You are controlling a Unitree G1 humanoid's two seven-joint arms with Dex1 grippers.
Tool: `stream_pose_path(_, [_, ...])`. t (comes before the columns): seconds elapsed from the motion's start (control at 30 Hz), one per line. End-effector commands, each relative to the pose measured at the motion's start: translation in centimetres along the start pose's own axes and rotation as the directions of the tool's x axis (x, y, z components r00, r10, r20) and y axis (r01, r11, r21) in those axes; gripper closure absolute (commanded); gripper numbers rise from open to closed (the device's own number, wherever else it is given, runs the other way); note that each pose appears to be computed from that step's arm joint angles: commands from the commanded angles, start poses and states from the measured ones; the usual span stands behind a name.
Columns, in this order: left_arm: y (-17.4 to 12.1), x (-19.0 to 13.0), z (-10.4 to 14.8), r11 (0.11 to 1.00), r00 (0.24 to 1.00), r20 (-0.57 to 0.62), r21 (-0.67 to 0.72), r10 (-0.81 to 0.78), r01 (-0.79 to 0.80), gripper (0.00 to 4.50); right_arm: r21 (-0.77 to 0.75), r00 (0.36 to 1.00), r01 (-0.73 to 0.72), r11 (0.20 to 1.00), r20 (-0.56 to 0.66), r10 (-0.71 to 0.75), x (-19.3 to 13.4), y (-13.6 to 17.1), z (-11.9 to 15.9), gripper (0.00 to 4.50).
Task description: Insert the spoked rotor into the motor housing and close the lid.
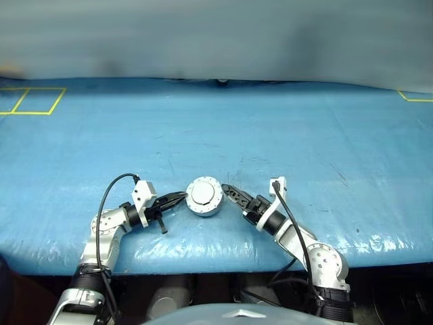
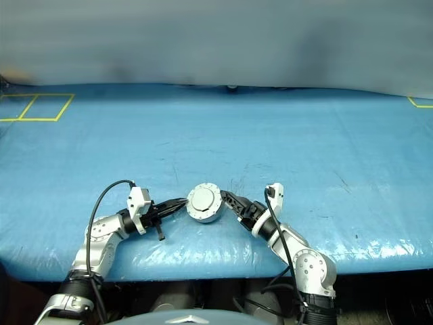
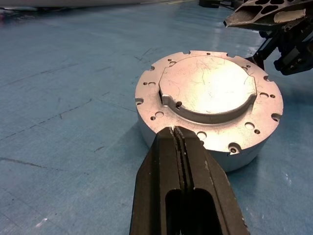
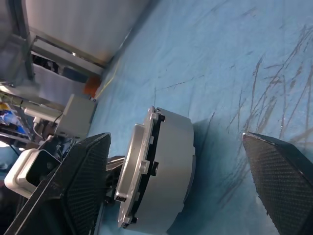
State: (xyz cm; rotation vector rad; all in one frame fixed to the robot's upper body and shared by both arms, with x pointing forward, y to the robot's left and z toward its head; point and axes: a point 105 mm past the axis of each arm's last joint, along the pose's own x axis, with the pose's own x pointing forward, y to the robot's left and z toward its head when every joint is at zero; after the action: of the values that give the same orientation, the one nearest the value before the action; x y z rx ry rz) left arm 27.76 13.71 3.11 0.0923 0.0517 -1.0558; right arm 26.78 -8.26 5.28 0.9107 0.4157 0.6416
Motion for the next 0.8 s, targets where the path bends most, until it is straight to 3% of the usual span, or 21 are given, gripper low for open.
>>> stream_pose_path(0.03, [-0.6,0.1,-1.2,1.0,0.999,-0.041,-0.023,-0.015,0.015,4.5,0.044,0.998,-0.055,0.998,0.017,0.054,0.1,0.9,0.2,0.02])
stream_pose_path(0.4, [-0.4,0.1,-1.2,1.0,0.999,-0.044,-0.016,-0.013,0.013,4.5,0.05,0.993,-0.096,0.994,-0.068,0.099,0.5,1.5,-1.2,0.02])
stream_pose_path(0.5, [-0.4,0.0,-1.2,1.0,0.999,-0.045,-0.016,-0.013,0.013,4.5,0.047,0.99,-0.103,0.994,-0.094,0.107,0.6,1.6,-1.5,0.62])
stream_pose_path(0.53, [-0.4,0.0,-1.2,1.0,0.999,-0.045,-0.016,-0.013,0.012,4.5,0.046,0.989,-0.103,0.994,-0.099,0.107,0.6,1.6,-1.6,0.62])
stream_pose_path(0.67, [-0.4,0.0,-1.3,1.0,0.999,-0.047,-0.016,-0.01,0.009,4.5,0.052,0.986,-0.11,0.992,-0.116,0.116,0.7,1.6,-1.9,1.68])
stream_pose_path(0.8, [-0.4,-0.1,-1.3,1.0,0.999,-0.049,-0.017,-0.008,0.007,4.5,0.048,0.986,-0.11,0.993,-0.117,0.115,0.7,1.6,-1.9,3.05])
